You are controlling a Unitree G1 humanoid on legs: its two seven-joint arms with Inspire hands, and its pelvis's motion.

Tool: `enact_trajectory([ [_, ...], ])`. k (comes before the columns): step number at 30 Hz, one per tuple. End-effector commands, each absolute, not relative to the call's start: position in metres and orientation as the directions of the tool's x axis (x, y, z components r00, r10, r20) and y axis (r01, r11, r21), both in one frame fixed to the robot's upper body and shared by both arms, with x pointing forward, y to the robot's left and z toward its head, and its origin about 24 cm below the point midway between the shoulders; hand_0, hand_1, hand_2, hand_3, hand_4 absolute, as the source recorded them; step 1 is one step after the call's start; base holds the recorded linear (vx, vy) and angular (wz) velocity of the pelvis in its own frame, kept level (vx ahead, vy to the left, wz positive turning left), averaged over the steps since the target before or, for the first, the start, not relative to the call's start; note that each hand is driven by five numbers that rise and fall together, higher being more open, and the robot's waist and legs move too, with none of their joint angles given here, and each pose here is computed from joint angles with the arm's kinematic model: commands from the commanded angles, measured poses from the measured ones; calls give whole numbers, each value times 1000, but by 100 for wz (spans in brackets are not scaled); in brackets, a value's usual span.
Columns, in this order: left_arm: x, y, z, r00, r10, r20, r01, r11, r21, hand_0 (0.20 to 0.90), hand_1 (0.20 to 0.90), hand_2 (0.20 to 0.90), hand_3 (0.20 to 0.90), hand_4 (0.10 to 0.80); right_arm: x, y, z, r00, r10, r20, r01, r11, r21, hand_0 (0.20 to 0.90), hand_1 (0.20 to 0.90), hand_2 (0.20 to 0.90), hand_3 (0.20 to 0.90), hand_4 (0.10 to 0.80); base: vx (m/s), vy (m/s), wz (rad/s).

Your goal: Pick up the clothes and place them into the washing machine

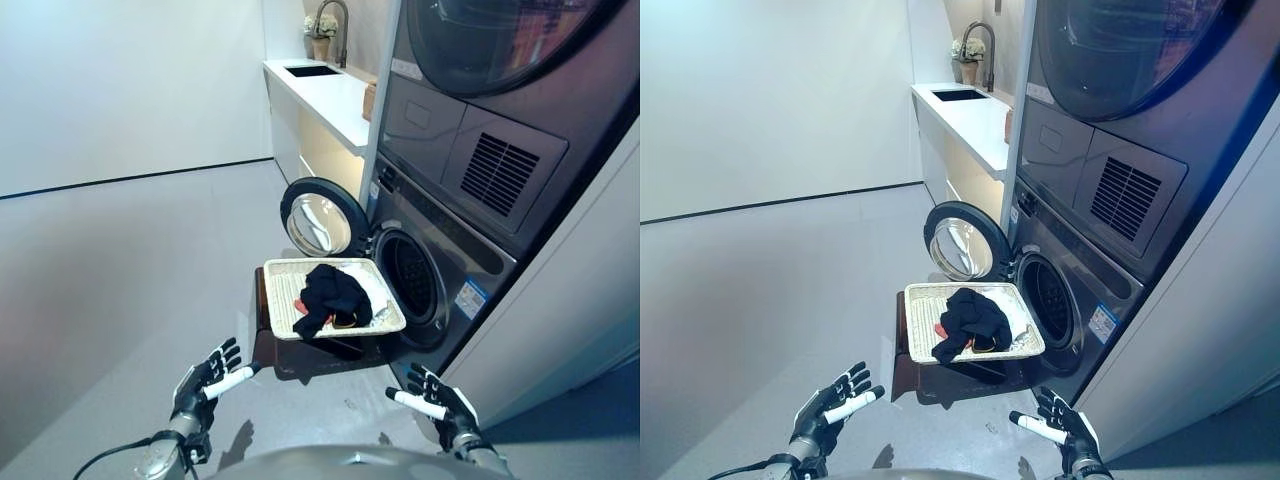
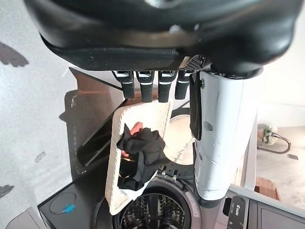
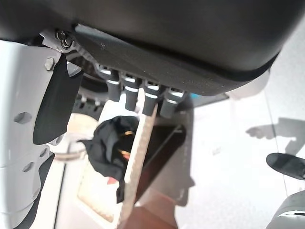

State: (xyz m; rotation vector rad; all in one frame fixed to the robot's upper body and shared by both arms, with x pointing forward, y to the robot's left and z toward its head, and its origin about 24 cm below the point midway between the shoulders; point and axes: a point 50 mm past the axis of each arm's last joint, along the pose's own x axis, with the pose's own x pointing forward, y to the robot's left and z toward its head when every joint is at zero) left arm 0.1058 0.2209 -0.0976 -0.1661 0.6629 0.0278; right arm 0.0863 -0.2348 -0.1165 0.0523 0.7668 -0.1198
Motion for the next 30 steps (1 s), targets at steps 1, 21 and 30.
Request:
enact_trajectory([
  [1,140,226,-76,878,-43,-477,-40,986,-162,900,900,900,900,800,128,-244,-91,838,-93,-537,123,992,19,900,900,900,900,800,-109,-53,1],
  [21,137,242,-70,890,30,-454,-95,988,-123,900,900,900,900,800,134,-245,-91,836,-63,-544,79,997,6,900,900,900,900,800,28,93,-8],
  [30,144,248,-63,901,56,-430,-102,991,-84,900,900,900,900,800,143,-243,-85,859,-91,-503,125,992,34,900,900,900,900,800,64,218,9],
])
